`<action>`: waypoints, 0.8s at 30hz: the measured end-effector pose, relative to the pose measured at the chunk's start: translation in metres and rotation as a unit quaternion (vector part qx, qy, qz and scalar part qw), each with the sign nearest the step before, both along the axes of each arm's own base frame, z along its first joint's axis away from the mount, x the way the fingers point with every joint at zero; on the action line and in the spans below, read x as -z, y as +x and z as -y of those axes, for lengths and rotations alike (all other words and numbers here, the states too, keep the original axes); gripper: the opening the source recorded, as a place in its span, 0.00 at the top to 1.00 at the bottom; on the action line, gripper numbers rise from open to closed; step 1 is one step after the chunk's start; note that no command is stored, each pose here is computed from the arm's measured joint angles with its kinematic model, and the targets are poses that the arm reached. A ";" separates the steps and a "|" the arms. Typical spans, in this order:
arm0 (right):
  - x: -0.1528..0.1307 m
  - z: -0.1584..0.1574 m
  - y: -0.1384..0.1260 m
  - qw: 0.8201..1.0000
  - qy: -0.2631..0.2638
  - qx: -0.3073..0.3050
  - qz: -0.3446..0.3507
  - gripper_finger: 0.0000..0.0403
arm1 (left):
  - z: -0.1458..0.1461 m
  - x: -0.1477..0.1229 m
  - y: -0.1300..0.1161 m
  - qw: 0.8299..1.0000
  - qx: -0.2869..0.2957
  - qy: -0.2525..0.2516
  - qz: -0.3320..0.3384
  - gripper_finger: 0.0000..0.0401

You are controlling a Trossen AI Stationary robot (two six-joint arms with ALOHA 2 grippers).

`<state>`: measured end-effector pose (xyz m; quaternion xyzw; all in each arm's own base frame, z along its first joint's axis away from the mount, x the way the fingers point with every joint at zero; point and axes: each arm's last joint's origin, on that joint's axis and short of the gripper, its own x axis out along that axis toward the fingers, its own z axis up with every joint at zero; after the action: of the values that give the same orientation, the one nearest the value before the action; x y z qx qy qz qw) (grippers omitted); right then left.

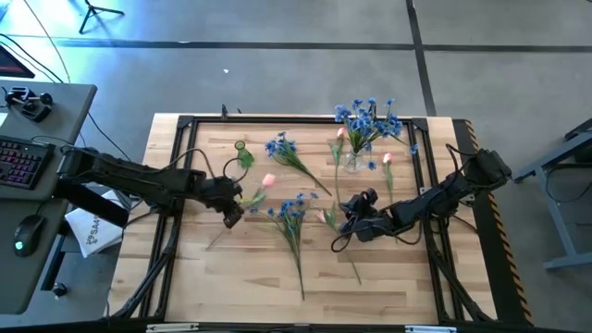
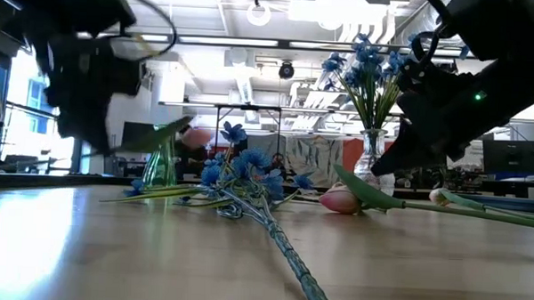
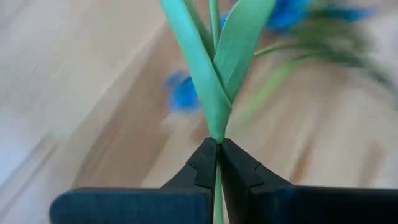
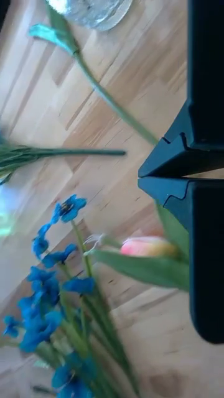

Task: Sort flowers into vase by color
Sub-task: Put the bottom left pink tulip into the green vase

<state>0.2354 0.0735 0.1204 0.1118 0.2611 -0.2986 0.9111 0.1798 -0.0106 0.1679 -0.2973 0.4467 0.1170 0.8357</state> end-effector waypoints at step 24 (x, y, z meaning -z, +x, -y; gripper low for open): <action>-0.018 -0.002 0.015 0.996 -0.027 -0.013 0.089 1.00 | -0.103 -0.109 -0.012 0.791 -0.101 0.489 0.354 1.00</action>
<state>0.2502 0.0755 0.1379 0.1099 0.1726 -0.2825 0.9372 0.1680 0.0921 0.2765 0.0866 -0.0292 0.2901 0.9526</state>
